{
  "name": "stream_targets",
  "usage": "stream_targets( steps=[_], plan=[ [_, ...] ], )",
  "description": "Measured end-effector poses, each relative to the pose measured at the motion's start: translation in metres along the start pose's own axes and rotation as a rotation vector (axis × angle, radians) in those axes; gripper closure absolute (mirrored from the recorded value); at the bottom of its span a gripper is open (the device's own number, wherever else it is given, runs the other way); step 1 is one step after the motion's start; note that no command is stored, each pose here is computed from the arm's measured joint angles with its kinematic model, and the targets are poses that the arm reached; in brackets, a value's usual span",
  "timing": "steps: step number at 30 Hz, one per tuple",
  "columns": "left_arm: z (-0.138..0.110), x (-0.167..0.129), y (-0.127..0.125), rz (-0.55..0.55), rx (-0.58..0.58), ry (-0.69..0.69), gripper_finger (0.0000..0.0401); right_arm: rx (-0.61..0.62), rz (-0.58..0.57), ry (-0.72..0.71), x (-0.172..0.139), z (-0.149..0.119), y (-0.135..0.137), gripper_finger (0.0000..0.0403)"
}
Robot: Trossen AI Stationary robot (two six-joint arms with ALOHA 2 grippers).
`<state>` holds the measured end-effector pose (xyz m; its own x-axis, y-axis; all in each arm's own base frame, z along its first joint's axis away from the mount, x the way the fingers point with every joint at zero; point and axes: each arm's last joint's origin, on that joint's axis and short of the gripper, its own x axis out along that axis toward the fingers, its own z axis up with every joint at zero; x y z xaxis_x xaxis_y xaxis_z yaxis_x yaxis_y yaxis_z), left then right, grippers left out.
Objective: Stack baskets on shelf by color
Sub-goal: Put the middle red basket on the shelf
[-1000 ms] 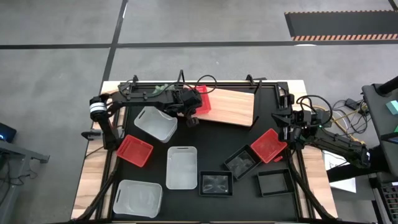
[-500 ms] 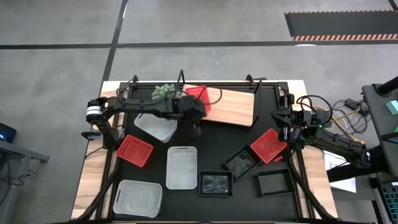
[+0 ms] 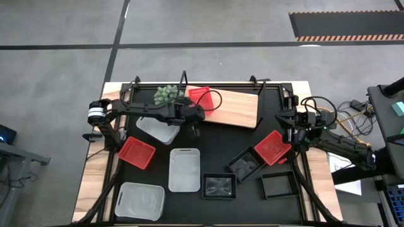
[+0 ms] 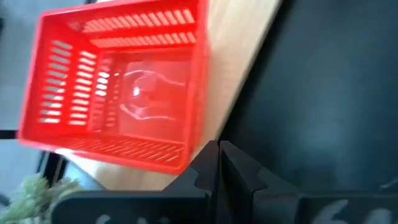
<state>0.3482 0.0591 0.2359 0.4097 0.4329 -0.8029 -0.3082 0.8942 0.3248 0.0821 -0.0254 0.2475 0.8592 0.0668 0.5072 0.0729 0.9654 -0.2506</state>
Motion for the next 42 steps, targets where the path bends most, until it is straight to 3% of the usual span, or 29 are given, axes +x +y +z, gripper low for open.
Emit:
stream_targets(
  steps=[7, 13, 20, 23, 32, 42],
  plan=[
    [-0.003, 0.000, 0.002, 0.074, -0.019, 0.023, 0.0401, 0.003, 0.000, 0.001, 0.000, 0.000, 0.000, 0.0392],
    [0.010, -0.017, -0.010, 0.034, -0.026, -0.057, 0.0401, 0.008, 0.000, 0.019, 0.000, -0.002, 0.000, 0.0392],
    [0.048, -0.035, -0.039, -0.032, -0.068, -0.485, 0.0401, 0.004, 0.000, 0.027, 0.001, -0.003, 0.000, 0.0392],
    [0.057, -0.023, -0.044, -0.030, -0.095, -0.568, 0.0401, 0.004, 0.000, 0.027, 0.001, -0.003, 0.000, 0.0392],
    [0.055, 0.039, -0.046, 0.039, -0.122, -0.513, 0.0401, 0.010, 0.000, 0.032, 0.001, -0.004, 0.000, 0.0392],
    [0.050, 0.053, -0.036, 0.137, -0.139, -0.447, 0.0401, 0.017, 0.000, 0.051, 0.002, -0.002, -0.001, 0.0392]
  ],
)
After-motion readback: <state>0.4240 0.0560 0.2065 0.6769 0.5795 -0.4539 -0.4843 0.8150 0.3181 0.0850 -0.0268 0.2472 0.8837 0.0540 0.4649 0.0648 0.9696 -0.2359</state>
